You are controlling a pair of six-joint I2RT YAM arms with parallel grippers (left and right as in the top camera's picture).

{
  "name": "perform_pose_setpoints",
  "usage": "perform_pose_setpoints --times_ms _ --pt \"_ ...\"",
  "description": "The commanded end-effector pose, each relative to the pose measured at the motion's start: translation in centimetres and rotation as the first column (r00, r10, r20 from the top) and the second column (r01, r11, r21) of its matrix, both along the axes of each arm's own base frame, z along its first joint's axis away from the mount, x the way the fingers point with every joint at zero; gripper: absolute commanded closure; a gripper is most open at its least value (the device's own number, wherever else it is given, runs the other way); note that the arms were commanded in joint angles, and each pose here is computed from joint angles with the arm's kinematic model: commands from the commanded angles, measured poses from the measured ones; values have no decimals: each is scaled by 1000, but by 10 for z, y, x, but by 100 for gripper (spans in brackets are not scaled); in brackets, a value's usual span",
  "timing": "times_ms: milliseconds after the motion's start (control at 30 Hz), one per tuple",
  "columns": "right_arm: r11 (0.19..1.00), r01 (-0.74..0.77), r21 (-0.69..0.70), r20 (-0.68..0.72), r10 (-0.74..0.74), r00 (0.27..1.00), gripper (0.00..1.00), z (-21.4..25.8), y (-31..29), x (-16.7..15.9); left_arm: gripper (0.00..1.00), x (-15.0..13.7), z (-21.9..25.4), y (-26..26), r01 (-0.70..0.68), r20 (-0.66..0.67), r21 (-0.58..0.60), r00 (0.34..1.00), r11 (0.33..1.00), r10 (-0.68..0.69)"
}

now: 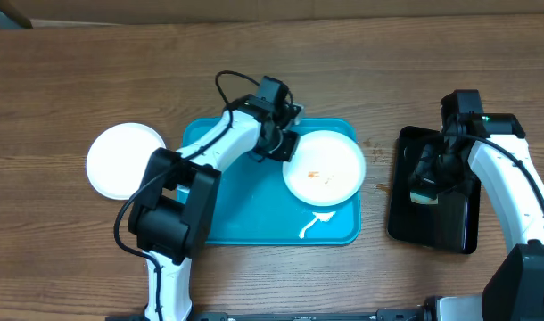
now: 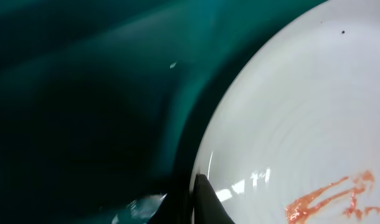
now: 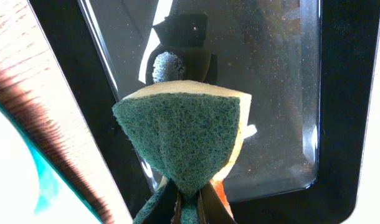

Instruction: Clean dirty plates on tray and stack at the side

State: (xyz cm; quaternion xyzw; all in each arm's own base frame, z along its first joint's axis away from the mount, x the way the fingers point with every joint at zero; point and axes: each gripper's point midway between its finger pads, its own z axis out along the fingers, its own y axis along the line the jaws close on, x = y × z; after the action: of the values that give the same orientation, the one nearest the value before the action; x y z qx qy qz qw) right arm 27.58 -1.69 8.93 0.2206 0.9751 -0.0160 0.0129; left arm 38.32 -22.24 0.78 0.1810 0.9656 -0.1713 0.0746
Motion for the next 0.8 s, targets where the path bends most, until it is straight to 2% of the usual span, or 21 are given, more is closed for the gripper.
perform_pose_setpoints --times_ms 0,267,433,767 --pt "1000 -1 -3 23 1 1000 96 5 -1 1 96 9 1 54 -118 3 134 993 984 119" --pt "1000 -1 -4 47 1 999 95 2 -1 7 96 -10 29 118 -324 -63 248 935 913 349" --pt "1000 13 11 74 -13 997 95 -21 1 8 96 -26 29 124 -308 -121 284 928 908 353" --pt "968 -43 247 175 -1 985 96 -82 44 2 96 -31 28 120 -290 -135 292 931 912 339"
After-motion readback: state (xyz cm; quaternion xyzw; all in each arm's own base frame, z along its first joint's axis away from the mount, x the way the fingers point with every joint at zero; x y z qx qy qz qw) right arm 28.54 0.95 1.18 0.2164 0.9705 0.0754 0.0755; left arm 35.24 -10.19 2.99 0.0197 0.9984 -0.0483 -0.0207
